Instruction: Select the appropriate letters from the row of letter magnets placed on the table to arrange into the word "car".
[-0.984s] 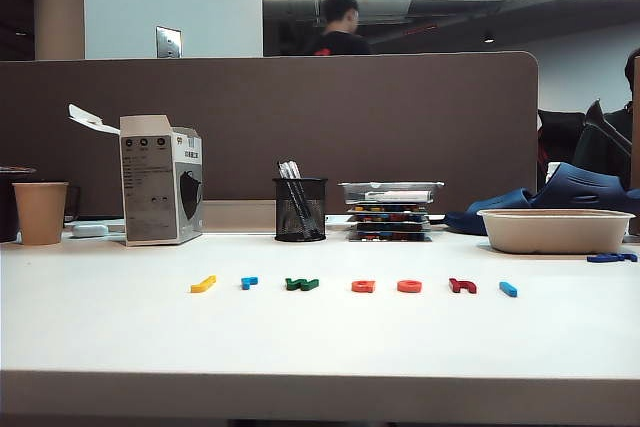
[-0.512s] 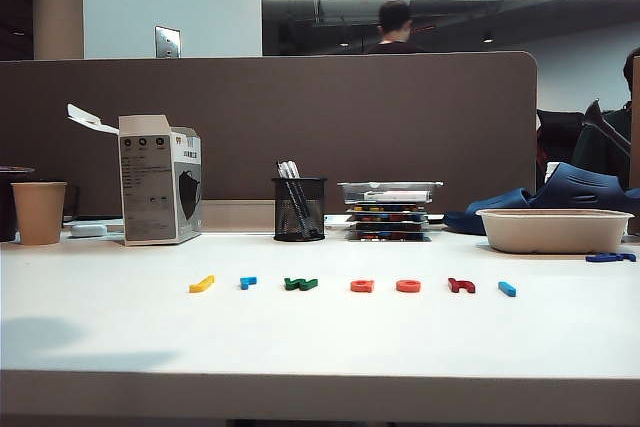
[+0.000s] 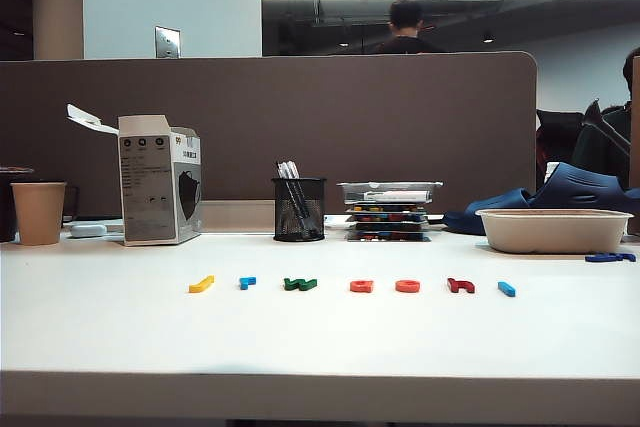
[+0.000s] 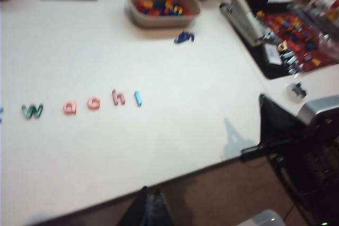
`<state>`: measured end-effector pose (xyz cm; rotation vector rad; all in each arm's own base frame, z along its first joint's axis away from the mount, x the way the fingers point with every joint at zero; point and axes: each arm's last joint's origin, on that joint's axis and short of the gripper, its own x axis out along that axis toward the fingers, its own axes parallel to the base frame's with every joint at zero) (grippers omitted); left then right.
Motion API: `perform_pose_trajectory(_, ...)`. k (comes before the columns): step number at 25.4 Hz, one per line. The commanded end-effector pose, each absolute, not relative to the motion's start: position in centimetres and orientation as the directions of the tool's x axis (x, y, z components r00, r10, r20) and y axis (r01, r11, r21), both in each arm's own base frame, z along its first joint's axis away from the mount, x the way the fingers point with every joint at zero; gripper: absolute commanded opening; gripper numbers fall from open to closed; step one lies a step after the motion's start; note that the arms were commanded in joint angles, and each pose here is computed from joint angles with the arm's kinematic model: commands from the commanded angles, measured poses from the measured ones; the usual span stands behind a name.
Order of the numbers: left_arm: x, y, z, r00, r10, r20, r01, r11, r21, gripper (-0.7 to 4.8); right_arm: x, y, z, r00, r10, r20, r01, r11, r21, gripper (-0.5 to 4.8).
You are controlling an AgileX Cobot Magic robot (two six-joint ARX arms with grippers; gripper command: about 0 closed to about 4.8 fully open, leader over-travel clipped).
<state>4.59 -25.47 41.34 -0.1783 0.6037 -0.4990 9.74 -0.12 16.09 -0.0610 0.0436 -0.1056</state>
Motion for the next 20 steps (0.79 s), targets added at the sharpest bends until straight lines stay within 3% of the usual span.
perform_pose_trajectory(1, 4.6, -25.1, 40.5, 0.718, -0.425, -0.551, 0.287, 0.902, -0.322, -0.05, 9.7, -0.1, 16.2, 0.993, -0.113, -0.017, 0.112, 0.992, -0.054, -0.06)
perform_pose_trajectory(7, 4.7, -24.3, 39.7, 0.734, -0.327, -0.595, 0.165, 0.936, -0.311, -0.05, 9.7, -0.2, 16.2, 0.991, -0.13, -0.019, 0.13, 0.991, -0.031, -0.06)
perform_pose_trajectory(20, 4.9, -23.7, 39.4, 0.79, -0.238, -0.565, 0.143, 0.968, -0.208, -0.05, 9.7, -0.2, 16.2, 0.991, -0.13, -0.019, 0.13, 0.991, -0.028, -0.06)
